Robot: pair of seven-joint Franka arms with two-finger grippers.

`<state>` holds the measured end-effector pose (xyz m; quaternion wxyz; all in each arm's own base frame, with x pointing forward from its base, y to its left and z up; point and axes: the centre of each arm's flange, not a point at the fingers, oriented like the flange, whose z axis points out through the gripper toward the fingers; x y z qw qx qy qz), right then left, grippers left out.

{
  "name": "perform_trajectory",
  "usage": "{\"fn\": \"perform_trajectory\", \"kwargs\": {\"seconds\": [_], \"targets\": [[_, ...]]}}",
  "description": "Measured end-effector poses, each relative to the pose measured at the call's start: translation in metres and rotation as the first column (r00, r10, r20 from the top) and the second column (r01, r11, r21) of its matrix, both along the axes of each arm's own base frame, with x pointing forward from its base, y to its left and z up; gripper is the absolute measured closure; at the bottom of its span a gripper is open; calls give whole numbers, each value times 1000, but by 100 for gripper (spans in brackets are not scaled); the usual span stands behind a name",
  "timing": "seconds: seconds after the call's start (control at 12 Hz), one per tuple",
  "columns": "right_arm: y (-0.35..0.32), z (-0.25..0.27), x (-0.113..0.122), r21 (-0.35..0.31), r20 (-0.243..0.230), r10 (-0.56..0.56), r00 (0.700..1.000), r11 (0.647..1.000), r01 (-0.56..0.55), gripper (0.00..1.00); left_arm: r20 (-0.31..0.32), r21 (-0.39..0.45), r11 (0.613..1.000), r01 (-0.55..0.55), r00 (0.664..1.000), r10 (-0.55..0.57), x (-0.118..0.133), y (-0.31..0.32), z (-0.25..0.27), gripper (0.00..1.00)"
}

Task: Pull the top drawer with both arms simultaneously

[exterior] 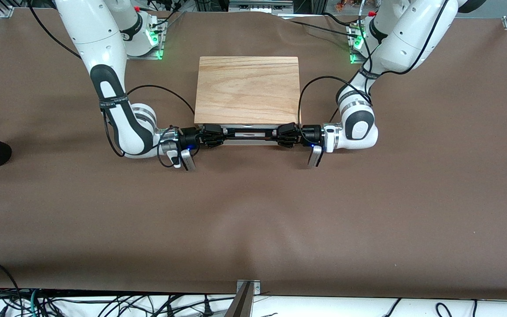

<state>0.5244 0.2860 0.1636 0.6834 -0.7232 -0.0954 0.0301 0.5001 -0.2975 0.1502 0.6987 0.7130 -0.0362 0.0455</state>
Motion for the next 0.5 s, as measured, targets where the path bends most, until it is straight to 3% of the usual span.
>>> {"fn": "perform_trajectory", "kwargs": {"seconds": [0.5], "targets": [[-1,-4,0,10,-12,-7,1000,1000,7,75,-13,4,1000,-2,1000,2,0,0,0,81]]}}
